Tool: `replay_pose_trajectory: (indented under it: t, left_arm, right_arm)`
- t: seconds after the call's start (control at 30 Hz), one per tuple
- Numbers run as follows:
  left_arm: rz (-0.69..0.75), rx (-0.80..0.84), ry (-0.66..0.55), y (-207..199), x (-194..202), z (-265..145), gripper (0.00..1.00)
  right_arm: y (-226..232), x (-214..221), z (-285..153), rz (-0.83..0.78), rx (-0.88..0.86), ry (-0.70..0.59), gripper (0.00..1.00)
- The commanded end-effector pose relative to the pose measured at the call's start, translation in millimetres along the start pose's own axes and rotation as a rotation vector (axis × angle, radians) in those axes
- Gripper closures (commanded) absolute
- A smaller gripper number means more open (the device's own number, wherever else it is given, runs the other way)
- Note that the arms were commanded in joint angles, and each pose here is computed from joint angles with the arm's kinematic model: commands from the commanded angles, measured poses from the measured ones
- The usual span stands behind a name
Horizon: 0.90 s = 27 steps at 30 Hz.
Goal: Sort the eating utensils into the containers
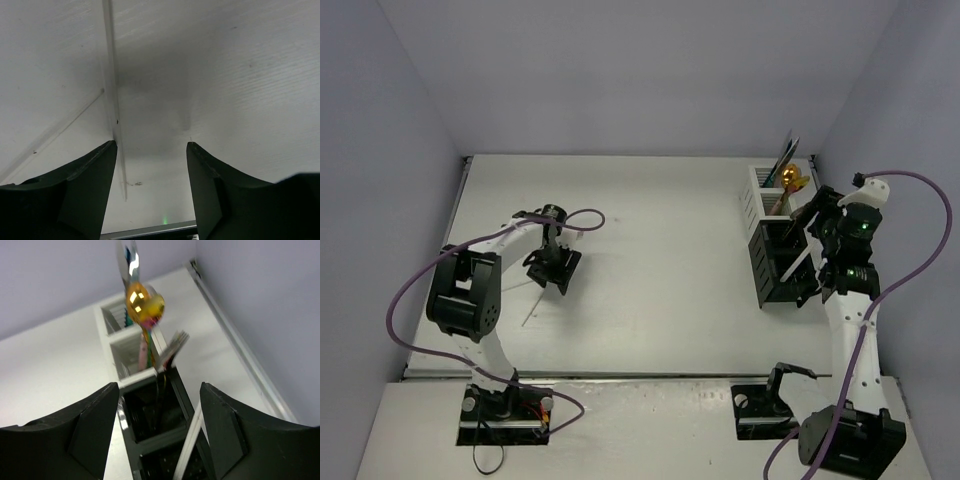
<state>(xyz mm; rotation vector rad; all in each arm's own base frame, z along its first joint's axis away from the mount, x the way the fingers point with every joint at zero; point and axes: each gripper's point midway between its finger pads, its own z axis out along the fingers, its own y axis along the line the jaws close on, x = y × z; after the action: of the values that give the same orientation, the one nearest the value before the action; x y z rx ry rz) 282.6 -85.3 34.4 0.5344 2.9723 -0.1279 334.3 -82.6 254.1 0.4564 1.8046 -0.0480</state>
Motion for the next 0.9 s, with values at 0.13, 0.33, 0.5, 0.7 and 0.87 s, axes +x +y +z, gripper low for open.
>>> replay_pose_trajectory:
  t: [0.13,0.33,0.5,0.7,0.87]
  left_arm:
    - [-0.062,-0.005,0.029,4.9,-7.4,3.4,0.50]
    - [-0.050,0.045,0.037,-2.5,-9.9,8.6,0.72]
    - [-0.025,0.048,0.024,-12.1,-23.3,9.2,0.99]
    - [-0.023,0.157,-0.092,-43.8,-60.2,-27.6,1.00]
    - [-0.036,0.527,-0.251,-109.0,-85.2,-108.0,1.00]
  right_arm:
    - [36.1,-80.9,-32.7,-0.094,-0.171,-0.222,0.37]
    - [57.0,-84.2,-41.6,-0.152,-0.291,-0.229,0.47]
    - [95.8,-89.6,-53.5,-0.300,-0.500,-0.245,0.56]
    - [167.8,-82.5,-88.6,-0.696,-0.791,-0.336,0.57]
    - [245.9,-33.9,-128.6,-1.087,-0.973,-0.400,0.58]
